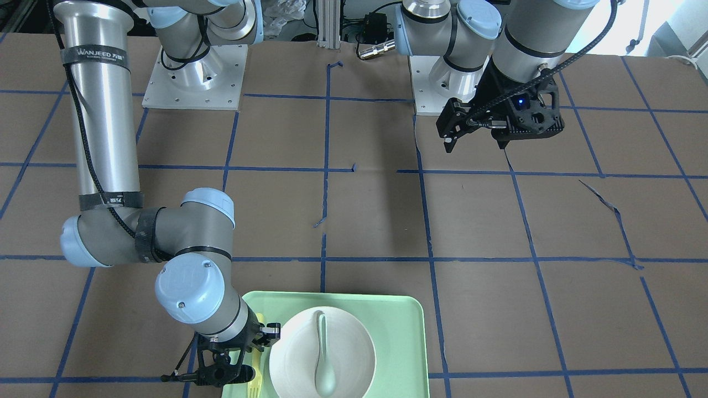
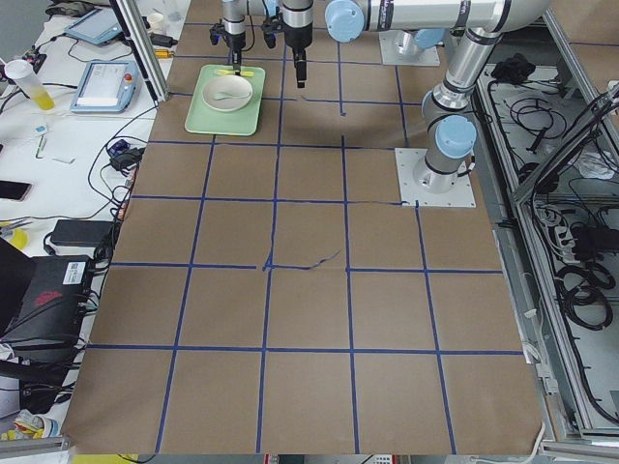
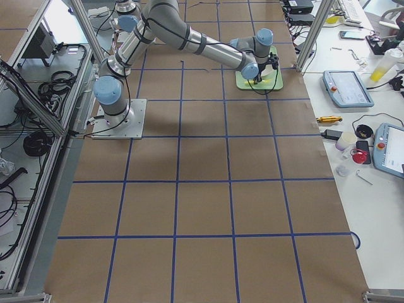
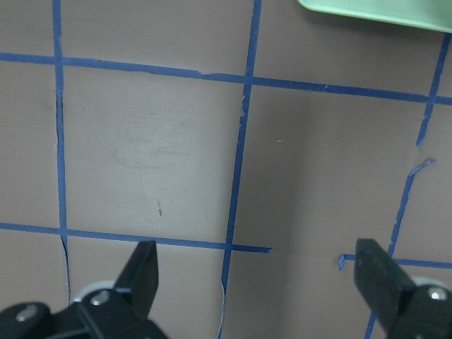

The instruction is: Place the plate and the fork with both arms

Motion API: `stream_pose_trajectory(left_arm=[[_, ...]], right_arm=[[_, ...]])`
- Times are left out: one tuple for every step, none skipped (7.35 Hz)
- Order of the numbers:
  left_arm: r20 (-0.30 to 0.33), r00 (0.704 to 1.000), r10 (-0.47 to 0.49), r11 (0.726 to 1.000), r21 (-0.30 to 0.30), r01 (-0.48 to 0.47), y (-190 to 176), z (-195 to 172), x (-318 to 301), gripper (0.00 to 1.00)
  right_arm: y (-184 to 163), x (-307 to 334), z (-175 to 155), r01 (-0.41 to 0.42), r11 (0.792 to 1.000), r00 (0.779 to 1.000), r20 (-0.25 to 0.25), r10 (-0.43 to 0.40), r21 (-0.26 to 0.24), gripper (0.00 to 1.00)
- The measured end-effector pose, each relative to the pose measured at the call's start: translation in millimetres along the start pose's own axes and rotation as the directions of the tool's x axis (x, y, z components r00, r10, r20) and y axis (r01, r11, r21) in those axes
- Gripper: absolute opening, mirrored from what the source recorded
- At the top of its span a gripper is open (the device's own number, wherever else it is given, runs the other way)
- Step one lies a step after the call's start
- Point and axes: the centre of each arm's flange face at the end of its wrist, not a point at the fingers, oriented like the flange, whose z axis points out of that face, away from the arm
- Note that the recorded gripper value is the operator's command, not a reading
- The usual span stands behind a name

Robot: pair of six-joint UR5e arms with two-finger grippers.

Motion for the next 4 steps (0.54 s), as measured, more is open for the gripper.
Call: stream_pose_trajectory(left_arm=[[0.000,1.000,0.000,1.000,0.000,0.000,0.1,-0.2,0.0,1.00],[0.000,1.000,0.000,1.000,0.001,0.000,0.1,-0.2,0.0,1.00],[0.000,1.000,0.000,1.000,0.001,0.000,0.1,-0.3,0.0,1.00],[0.000,1.000,0.000,1.000,0.001,0.000,0.1,-0.3,0.0,1.00]], right_arm=[[-0.4,0.6,-2.0,-0.001,1.000,1.000,0.002,0.001,0.003,1.00],[-1.0,2.1,-10.1,0.002,1.000,1.000,-0.001,-0.002,0.011,1.00],[-0.8,8.5,-33.5,0.005,1.000,1.000,-0.005,-0.005,0.021,1.00],[4.7,19.9,-68.0,0.016,1.000,1.000,-0.010,-0.016,0.010,1.00]])
